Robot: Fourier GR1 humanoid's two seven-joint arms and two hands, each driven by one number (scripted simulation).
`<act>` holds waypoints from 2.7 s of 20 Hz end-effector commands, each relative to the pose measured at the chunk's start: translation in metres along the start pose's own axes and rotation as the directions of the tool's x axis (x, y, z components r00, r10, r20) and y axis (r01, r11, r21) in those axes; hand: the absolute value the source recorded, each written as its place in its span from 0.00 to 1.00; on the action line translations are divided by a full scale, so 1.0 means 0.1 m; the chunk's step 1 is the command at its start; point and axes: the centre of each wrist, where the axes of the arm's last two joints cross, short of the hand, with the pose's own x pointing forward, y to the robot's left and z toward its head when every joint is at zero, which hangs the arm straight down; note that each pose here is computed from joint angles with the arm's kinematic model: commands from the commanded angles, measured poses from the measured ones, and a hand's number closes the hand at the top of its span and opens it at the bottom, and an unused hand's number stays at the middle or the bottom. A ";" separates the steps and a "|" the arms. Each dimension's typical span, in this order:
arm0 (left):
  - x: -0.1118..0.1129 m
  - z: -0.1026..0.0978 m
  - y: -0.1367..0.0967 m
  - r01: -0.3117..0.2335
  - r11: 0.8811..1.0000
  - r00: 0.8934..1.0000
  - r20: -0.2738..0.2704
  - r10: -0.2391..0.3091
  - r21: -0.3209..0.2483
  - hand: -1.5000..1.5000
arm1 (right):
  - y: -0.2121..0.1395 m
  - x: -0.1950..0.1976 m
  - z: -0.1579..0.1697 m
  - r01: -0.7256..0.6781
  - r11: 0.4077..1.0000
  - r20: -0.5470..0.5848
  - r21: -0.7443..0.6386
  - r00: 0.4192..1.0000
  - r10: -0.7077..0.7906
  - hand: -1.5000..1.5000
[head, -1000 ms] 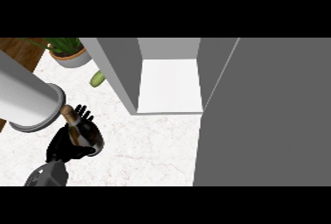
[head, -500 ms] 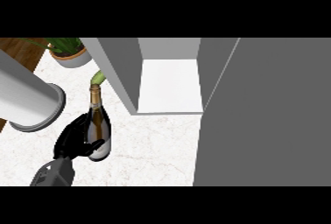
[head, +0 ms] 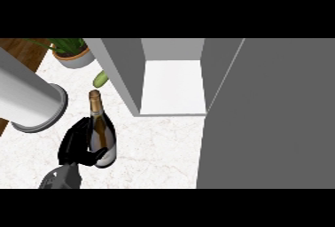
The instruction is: Pick up the wine, place it into the cabinet and close the cabinet
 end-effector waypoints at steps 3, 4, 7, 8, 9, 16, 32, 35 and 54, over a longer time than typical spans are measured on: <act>-0.11 0.37 -0.10 -0.056 0.993 0.972 0.234 0.030 0.106 1.00 | 0.01 0.37 0.29 0.032 0.999 0.095 -0.004 0.995 -0.031 0.00; -0.11 0.50 -0.12 -0.059 0.996 0.970 0.240 0.041 0.067 1.00 | 0.02 0.36 0.27 0.028 1.000 0.066 0.012 0.997 -0.029 0.00; 0.00 0.42 -0.32 -0.065 0.998 0.972 0.229 0.058 0.022 1.00 | -0.02 0.47 0.34 0.021 1.000 0.088 0.008 0.996 -0.021 0.00; 0.18 0.30 -0.46 -0.069 0.998 0.969 0.240 0.067 0.000 1.00 | -0.02 0.40 0.34 0.025 1.000 0.084 -0.001 0.996 -0.025 0.00; 0.15 0.43 -0.35 -0.056 0.998 0.965 0.255 0.053 0.004 1.00 | -0.01 0.46 0.37 0.040 0.999 0.087 0.012 0.995 -0.041 0.00; 0.63 0.24 -1.13 -0.054 0.998 0.966 0.250 0.062 -0.042 1.00 | -0.06 0.34 0.21 0.025 0.999 0.089 0.032 0.996 -0.028 0.00; 1.09 -0.23 -2.29 -0.020 1.000 0.985 0.171 0.017 0.018 1.00 | -0.07 0.37 0.25 0.037 0.999 0.103 0.010 0.994 -0.038 0.00; 1.19 -0.40 -2.31 -0.021 1.000 0.986 0.166 0.017 0.020 1.00 | -0.03 0.34 0.38 0.041 0.999 0.072 0.024 0.996 -0.043 0.00; 0.26 -0.60 -2.22 0.107 0.988 0.989 0.092 -0.117 0.111 1.00 | -0.11 0.40 0.31 0.032 0.999 0.090 0.038 0.995 -0.035 0.00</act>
